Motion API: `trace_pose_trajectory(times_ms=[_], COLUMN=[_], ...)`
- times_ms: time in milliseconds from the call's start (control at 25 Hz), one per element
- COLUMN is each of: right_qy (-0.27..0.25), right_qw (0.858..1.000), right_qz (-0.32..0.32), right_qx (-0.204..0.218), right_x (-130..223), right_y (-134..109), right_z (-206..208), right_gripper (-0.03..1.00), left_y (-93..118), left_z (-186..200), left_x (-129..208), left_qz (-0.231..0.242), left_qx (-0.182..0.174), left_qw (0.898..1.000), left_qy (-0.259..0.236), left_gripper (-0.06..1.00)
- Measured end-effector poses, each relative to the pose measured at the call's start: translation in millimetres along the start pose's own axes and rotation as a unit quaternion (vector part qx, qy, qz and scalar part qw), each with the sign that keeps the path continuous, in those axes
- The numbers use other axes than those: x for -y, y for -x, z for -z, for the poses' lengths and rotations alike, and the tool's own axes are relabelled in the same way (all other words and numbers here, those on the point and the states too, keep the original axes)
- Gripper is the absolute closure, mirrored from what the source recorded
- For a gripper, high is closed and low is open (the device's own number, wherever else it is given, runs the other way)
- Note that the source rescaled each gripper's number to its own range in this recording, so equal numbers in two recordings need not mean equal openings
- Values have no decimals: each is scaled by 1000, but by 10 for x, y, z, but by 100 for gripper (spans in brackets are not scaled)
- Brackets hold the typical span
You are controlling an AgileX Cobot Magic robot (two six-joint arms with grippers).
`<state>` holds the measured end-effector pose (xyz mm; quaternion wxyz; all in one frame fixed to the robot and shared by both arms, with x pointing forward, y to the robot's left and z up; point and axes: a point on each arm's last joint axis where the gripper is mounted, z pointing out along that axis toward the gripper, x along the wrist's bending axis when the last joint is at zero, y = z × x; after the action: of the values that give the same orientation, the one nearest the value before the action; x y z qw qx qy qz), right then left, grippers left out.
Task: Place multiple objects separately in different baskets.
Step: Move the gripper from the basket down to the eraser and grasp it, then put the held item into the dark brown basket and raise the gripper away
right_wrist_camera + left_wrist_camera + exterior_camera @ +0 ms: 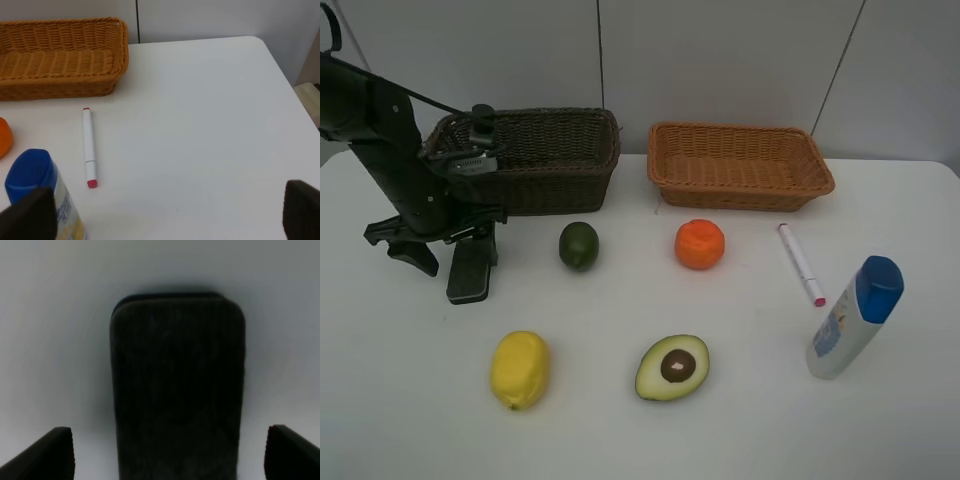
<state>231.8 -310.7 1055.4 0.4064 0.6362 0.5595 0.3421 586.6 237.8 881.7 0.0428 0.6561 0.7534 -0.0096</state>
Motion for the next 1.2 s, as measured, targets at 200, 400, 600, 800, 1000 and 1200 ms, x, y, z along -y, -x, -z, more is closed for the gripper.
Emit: trace_pose_trajectory(times_ms=[200, 400, 600, 800, 1000, 1200], right_qy=[0, 0, 0, 0, 0, 0], right_qw=[1000, 1000, 1000, 1000, 1000, 1000], right_qz=[0, 0, 0, 0, 0, 0], right_qx=[0, 0, 0, 0, 0, 0], right_x=[0, 0, 0, 0, 0, 0], right_y=[0, 0, 0, 0, 0, 0], right_z=[0, 0, 0, 0, 0, 0], right_gripper=[-2, -2, -2, -2, -2, -2], left_y=[2, 3, -1, 53, 196, 420], left_z=[-137, -143, -129, 225, 1047, 1598], left_x=[-35, -43, -19, 11, -100, -441], left_qz=[1, 0, -4, -50, -100, -126], left_qx=[-6, -8, -12, -7, 39, 104], left_qw=[1000, 1000, 999, 997, 993, 972], left_qy=[-18, -23, -40, -51, 50, 169], left_gripper=[0, 6, 66, 65, 65, 65])
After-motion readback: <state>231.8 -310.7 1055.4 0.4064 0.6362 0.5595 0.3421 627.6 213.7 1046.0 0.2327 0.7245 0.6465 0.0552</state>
